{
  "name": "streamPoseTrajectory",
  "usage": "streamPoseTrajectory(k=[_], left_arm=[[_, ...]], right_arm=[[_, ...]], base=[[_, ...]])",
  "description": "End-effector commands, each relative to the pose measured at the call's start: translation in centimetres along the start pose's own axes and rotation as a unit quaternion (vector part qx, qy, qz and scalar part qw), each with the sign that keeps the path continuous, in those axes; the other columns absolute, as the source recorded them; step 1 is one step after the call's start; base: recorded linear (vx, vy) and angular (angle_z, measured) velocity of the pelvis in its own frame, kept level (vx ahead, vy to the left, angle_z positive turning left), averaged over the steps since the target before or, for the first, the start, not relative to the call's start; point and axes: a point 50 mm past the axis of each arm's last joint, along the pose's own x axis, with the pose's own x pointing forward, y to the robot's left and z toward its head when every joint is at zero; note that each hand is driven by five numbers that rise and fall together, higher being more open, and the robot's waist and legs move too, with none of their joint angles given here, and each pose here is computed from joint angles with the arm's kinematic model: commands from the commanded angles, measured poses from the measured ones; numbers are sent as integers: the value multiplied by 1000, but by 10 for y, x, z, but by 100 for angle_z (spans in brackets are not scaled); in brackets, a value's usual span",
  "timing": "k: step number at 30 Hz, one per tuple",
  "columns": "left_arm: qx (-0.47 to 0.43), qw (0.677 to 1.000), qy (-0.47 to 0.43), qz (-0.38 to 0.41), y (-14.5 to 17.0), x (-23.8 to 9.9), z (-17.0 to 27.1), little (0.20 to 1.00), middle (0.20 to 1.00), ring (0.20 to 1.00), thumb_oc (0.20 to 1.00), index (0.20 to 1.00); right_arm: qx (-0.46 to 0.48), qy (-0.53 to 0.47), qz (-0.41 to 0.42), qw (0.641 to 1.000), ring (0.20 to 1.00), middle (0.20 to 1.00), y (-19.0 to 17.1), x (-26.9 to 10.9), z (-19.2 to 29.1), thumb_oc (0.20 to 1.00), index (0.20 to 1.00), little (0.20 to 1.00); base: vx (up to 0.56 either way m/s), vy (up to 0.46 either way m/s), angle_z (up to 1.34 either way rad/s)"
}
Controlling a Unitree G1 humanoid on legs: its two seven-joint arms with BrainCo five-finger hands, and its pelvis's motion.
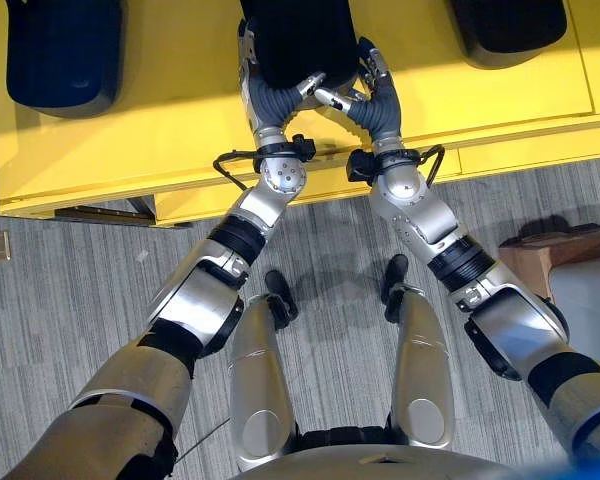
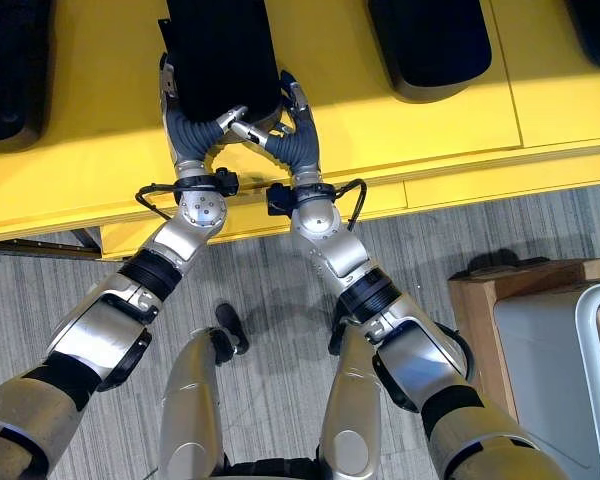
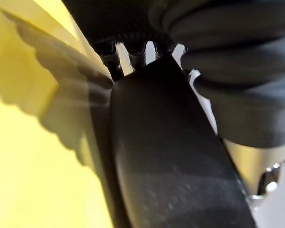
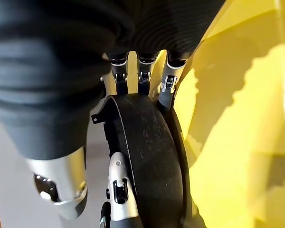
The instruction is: Move parts from the plastic box to the shelf.
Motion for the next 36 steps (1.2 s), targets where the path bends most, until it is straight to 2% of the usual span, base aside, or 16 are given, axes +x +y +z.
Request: streamPoseTrajectory(k=[1,15,18,23,36], left_arm=[[-54,998,-33,-17,-20,-8,25,1000,1000,1000,1000,1000],[-45,998,-16,42,-10,-4,20,1000,1000,1000,1000,1000],[-50,996,-33,72,-4,-2,22,1000,1000,1000,1000,1000],[-64,988,-55,132,9,1,26,1000,1000,1000,1000,1000],[-62,987,-73,126,9,2,31,1000,1000,1000,1000,1000]], right_arm=[[-6,11,36,999,1000,1000,13,-5,-8,1000,1000,1000],[-8,4,26,1000,1000,1000,13,-3,-5,1000,1000,1000],[-7,-8,-3,1000,1000,1000,8,-3,-2,1000,1000,1000],[-13,-88,-128,988,1000,1000,-12,-4,17,1000,1000,1000],[-42,-159,-164,973,1000,1000,-10,-6,41,1000,1000,1000]], base=[[0,0,0],[0,0,0],[0,0,0],[0,0,0],[-1,2,0]])
